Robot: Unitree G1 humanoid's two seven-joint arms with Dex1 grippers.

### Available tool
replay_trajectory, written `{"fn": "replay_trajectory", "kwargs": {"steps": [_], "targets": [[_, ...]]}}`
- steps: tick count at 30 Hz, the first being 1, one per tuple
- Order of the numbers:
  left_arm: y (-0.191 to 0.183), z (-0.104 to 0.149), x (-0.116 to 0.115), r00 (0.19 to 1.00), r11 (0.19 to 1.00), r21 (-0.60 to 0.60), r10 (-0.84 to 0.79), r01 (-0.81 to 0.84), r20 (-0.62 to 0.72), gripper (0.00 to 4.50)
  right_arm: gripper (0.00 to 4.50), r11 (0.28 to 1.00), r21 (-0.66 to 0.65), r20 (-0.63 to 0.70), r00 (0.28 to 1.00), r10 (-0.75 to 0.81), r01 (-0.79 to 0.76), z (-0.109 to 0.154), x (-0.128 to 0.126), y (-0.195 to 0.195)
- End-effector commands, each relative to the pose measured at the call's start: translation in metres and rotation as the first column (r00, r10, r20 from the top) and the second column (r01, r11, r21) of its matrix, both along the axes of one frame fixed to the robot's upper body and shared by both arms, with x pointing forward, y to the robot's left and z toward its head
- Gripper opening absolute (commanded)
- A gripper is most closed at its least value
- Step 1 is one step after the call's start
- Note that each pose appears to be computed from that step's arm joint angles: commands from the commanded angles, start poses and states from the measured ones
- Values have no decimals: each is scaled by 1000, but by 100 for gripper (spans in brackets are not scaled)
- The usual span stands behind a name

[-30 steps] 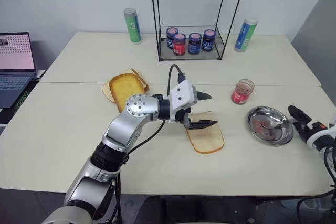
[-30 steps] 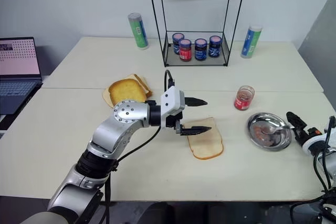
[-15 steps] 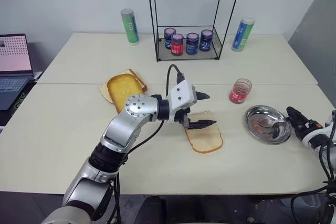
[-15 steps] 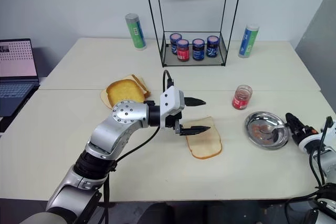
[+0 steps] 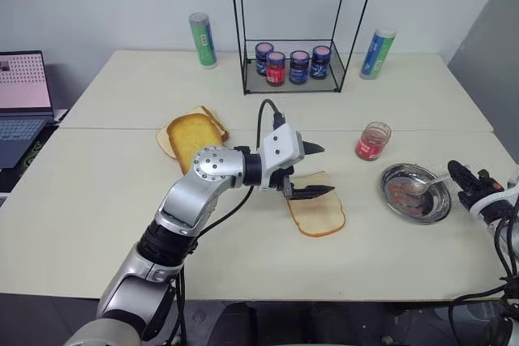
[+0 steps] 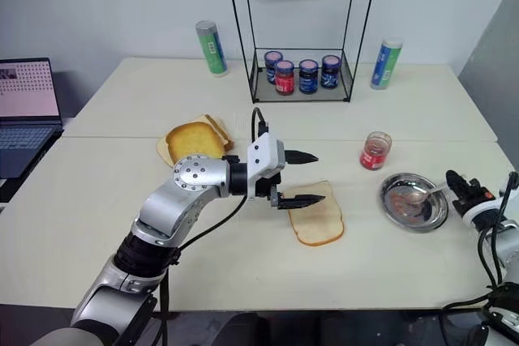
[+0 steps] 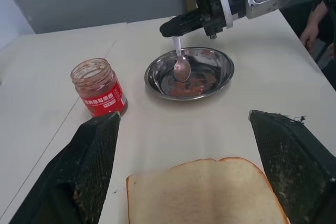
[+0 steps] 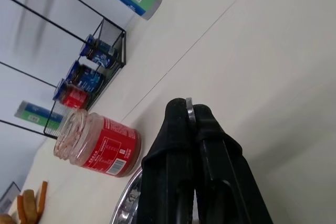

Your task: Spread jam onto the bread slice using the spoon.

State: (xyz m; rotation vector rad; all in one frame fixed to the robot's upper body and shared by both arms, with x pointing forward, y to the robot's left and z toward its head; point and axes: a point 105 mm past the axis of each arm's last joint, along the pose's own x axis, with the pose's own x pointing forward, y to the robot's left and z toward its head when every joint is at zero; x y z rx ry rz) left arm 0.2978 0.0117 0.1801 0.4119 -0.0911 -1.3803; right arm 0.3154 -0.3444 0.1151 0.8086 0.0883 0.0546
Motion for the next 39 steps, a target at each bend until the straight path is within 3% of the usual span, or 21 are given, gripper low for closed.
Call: {"fn": "replay_trajectory", "kwargs": {"steps": [1,6,11,20,26,39], "targets": [[6,12,1,999,998,-53,31,-30,17,411,1,975,-203,188,974,125,-86,80,7,37],[10,15,14,995,992,-86,98,-97,3,411,1,925,-364,301,927,225,-107,137,23,85],[8,16,21,991,984,-117,137,-137,-4,411,1,868,-489,333,901,278,-88,161,39,111],[-2,12,18,990,981,-134,141,-142,-15,411,1,743,-668,291,899,327,-54,152,67,114],[-3,13,18,989,979,-140,146,-147,-14,411,1,722,-691,298,898,323,-30,157,73,104],[-6,14,21,988,977,-149,156,-155,-6,411,1,546,-834,159,915,371,-77,110,86,118]]}}
